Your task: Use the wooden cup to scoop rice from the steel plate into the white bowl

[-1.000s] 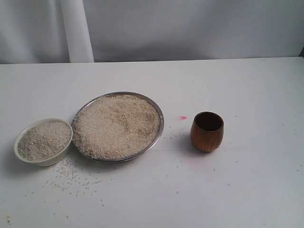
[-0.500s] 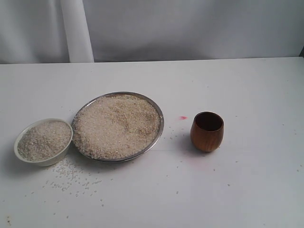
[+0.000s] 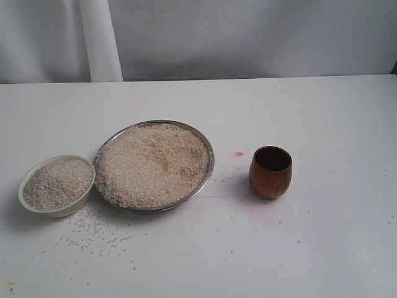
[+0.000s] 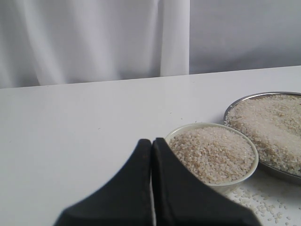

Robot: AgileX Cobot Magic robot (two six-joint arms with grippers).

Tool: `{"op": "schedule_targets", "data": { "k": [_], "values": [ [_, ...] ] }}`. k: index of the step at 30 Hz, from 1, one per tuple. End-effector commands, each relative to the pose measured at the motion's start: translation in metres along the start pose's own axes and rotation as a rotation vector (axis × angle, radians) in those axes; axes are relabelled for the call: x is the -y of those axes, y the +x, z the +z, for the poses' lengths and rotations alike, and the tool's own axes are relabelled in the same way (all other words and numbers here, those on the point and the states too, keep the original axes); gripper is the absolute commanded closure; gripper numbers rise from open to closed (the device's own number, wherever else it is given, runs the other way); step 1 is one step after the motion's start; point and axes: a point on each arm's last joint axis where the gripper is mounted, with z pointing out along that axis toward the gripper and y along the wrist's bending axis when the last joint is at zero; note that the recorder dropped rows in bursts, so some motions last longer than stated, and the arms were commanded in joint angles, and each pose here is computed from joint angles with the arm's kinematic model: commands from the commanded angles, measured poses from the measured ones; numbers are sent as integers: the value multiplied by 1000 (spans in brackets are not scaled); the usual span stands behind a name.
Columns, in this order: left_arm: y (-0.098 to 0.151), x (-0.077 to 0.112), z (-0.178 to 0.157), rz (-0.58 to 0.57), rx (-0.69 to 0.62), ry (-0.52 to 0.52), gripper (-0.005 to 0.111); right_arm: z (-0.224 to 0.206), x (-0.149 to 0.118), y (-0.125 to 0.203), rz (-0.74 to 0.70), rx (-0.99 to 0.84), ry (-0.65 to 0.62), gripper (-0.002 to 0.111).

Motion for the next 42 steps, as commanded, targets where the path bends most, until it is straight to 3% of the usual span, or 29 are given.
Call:
{"op": "schedule_targets", "data": {
  "k": [1,20,25,32,42],
  "values": [
    [0,0,0,-12,9,6,107,-4,-3,19,93,-21,45,108],
    [0,0,0,-12,9,6,107,10,-23,82,188,-106,2,108],
    [0,0,0,-12,9,6,107,11,-23,84,196,-110,1,108],
    [0,0,0,-12,9,6,107,7,-25,100,162,-293,-6,108],
    [0,0,0,-12,9,6,107,7,-25,100,145,-293,-3,108]
  ]
}}
